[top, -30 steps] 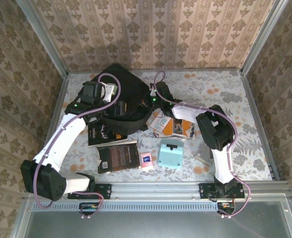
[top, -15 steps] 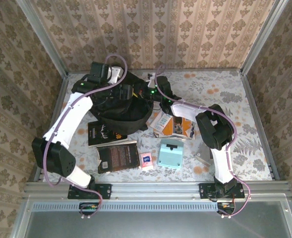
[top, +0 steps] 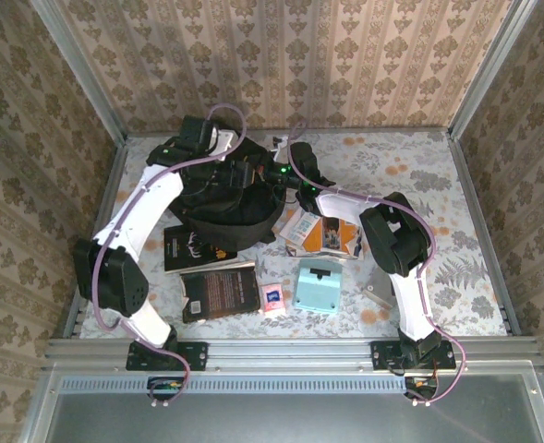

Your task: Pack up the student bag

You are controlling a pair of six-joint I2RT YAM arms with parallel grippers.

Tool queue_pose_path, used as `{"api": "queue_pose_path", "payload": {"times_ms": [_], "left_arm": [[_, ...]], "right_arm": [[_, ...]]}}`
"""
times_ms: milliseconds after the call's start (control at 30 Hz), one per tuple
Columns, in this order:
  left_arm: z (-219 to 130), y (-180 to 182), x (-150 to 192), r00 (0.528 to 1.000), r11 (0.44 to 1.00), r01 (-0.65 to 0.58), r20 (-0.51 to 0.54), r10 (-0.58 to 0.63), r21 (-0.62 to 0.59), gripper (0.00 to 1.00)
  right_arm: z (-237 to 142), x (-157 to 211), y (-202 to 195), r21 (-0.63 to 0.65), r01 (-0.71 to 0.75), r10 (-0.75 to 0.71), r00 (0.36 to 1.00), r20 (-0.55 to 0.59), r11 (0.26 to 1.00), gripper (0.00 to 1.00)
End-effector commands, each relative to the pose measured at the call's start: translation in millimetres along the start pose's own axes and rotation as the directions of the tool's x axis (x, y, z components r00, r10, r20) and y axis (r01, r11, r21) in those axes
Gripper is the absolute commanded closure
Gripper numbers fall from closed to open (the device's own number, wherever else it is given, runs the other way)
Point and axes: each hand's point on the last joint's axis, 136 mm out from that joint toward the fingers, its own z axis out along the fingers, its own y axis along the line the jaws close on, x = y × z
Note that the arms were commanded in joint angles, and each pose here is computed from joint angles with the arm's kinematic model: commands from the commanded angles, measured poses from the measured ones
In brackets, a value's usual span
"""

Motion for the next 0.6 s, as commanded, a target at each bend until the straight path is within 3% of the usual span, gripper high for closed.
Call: {"api": "queue_pose_path", "payload": {"times_ms": [0,133,367,567], "left_arm": [[2.6,-8.6,-12.6,1.0,0.998,0.017,0.022,-0.018,0.052,0.17],[9.0,-1.8,-12.2,1.0,1.0,0.018,0.005,-0.018,0.022,0.24],[11.2,7.1,-9.2,1.0,1.0,0.012,-0.02,-0.012,-0.019,0.67],[-1.0,10.7,-12.4,1.0,0.999,0.014,0.004,-0.014,-0.031,0.9]], "right_arm": [[6.1,2.0,20.3,-0.076,0.015,-0.017,1.0,-0.02,0.997,1.0],[5.6,2.6,20.1,-0.076,0.013,-0.014,1.0,-0.022,0.997,1.0],[4.5,3.6,18.2,-0.068,0.013,-0.014,1.0,-0.023,0.998,1.0],[1.3,4.2,14.5,-0.036,0.035,-0.036,0.999,-0.016,0.999,1.0]]}}
